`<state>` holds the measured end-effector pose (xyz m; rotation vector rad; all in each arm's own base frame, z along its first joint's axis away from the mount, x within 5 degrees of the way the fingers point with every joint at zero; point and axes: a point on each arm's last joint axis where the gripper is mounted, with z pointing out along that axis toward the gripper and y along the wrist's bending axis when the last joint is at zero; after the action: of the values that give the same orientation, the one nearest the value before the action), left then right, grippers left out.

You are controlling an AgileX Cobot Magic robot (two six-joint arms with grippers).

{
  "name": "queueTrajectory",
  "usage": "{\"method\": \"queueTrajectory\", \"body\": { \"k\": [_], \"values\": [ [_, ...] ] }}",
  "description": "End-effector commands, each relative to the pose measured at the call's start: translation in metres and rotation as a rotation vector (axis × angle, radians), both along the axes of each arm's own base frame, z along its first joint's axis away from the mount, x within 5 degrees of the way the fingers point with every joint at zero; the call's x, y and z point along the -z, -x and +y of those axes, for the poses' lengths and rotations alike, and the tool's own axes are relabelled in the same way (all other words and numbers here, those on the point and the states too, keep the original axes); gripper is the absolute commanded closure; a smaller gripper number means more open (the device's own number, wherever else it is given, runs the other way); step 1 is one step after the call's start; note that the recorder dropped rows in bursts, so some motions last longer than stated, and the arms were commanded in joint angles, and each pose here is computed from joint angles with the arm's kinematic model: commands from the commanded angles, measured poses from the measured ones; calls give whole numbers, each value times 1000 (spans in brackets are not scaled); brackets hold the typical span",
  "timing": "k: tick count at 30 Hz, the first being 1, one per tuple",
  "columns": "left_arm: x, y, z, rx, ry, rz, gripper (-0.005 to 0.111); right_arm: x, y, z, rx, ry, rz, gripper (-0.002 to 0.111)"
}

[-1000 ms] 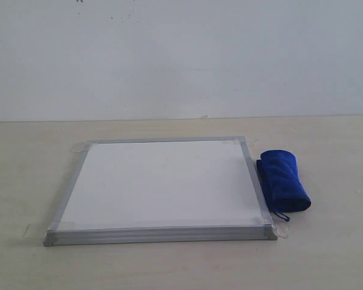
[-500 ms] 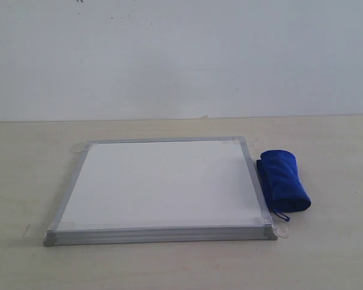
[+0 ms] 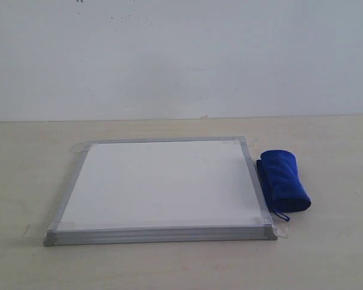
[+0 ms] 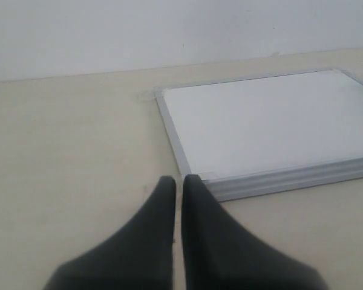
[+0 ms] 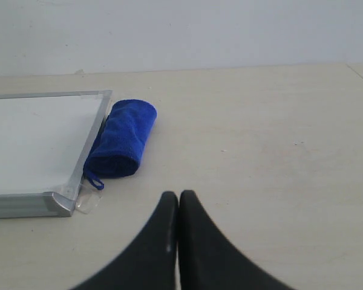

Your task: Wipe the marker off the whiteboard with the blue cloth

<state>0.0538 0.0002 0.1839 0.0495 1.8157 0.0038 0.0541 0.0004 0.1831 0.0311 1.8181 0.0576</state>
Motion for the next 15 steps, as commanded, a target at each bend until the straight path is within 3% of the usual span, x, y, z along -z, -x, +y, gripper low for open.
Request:
{"method": "queueTrajectory", "body": {
  "k": [1, 6, 15],
  "values": [
    [1, 0, 4, -79, 3, 1, 103, -1, 0, -1, 8, 6, -13, 108],
    [1, 1, 10, -193, 3, 1, 103, -1, 0, -1, 8, 6, -13, 108],
    [1, 1, 11, -205, 3, 1, 103, -1, 0, -1, 8, 6, -13, 108]
  ]
}}
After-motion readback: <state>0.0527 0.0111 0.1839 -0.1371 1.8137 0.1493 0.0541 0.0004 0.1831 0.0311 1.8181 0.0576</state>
